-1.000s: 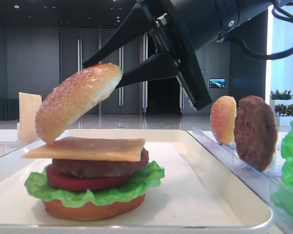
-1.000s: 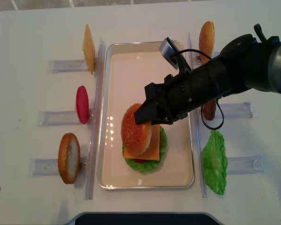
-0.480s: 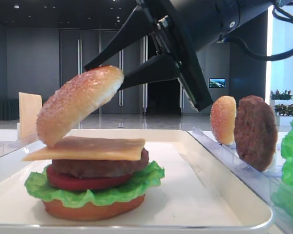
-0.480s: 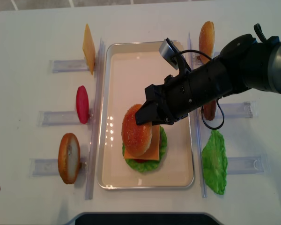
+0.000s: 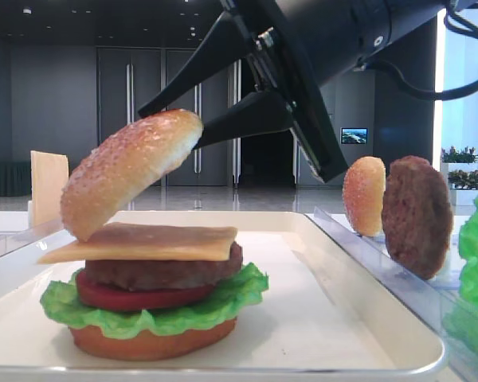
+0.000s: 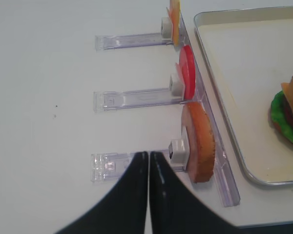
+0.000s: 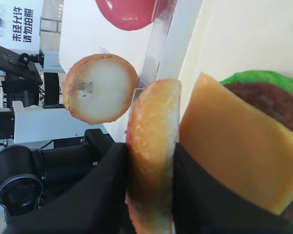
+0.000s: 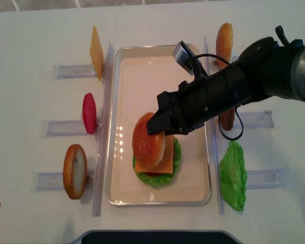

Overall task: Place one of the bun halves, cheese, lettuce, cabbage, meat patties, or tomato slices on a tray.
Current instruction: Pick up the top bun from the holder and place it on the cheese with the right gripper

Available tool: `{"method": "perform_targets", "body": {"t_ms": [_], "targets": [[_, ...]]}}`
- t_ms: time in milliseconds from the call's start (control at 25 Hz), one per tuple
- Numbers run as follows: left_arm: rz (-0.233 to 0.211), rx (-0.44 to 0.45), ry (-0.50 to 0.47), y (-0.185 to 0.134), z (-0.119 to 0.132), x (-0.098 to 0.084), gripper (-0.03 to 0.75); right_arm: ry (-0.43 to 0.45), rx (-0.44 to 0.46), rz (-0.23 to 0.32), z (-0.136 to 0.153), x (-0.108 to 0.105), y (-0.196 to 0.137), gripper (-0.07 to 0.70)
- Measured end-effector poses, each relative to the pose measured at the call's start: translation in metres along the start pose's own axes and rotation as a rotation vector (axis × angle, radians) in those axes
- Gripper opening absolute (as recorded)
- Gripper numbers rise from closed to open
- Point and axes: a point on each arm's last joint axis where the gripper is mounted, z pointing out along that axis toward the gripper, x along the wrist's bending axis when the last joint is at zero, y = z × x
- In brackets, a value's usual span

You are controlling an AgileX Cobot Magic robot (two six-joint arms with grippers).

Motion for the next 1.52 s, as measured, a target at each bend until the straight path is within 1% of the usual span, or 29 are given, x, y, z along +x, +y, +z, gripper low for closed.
{"method": "perform_targets", "body": {"t_ms": [480,720,880,1200,1320,1520], "targets": [[0.0,0.0,0.001,0.0,0.0,0.0001,-0.007,-0.001,0.0,0.0,0.0,-0.0001,0.0,0.224],[0.004,0.001,0.009,-0.0001,0.0,0.0008,-0.007,-0.01,0.003,-0.007,0.0,-0.0009,-0.0002,0.334],[0.006,0.002,0.012,-0.0002,0.0,0.0011,-0.007,-0.02,0.013,-0.019,0.0,-0.0018,-0.0012,0.392],[0.006,0.002,0.013,-0.0002,0.0,0.0012,-0.007,-0.04,0.036,-0.044,-0.0001,-0.0037,-0.0032,0.568],[0.006,0.002,0.013,-0.0002,0.0,0.0012,-0.007,-0.055,0.051,-0.048,-0.0002,-0.005,-0.0046,0.596],[0.006,0.002,0.013,-0.0002,0.0,0.0012,-0.007,-0.08,0.077,-0.049,-0.0004,-0.0073,-0.0069,0.609]]}}
